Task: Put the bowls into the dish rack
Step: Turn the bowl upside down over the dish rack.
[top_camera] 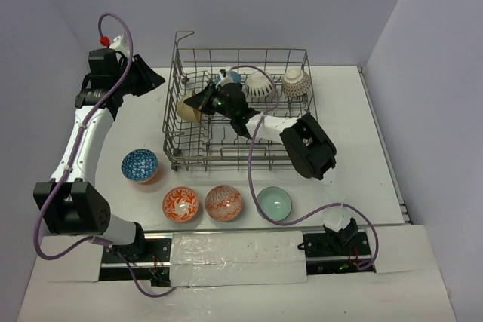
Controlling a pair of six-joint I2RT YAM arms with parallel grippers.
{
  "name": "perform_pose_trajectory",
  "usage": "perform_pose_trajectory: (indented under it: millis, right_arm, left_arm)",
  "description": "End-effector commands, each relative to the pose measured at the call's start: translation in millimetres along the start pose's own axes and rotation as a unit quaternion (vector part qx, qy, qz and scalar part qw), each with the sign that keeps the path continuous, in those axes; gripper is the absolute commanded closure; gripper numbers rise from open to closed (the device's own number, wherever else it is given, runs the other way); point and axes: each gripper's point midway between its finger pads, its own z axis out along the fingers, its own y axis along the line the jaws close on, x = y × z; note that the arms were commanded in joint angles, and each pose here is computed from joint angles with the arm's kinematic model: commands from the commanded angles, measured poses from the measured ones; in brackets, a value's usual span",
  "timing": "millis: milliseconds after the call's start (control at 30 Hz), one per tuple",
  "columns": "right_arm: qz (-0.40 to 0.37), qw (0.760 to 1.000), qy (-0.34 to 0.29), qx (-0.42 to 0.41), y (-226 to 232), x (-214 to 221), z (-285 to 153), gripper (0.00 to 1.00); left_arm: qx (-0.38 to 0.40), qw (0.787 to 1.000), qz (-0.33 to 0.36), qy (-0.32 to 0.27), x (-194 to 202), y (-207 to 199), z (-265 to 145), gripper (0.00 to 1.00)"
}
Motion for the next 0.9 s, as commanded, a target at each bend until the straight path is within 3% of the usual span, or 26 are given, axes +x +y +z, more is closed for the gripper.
perform_pose_trajectory:
  millis: [0, 567, 867]
  right_arm:
    - [-0.027, 0.997, -0.057, -0.038, 32, -42, -12, 1.00]
    - [-0.050, 0.996, -0.071, -0.022, 29, -58, -35, 0.71]
    - [-0.064, 0.996, -0.058, -0.021, 31, -58, -36, 0.70]
  left_arm:
    - [0.017, 1.000, -0.001, -0.017, -8, -7, -1, 0.67]
    - [0.021, 1.000, -0.003, -0.013, -7, -8, 0, 0.67]
    - [0.020, 1.000, -0.005, -0.009, -5, -6, 2, 0.67]
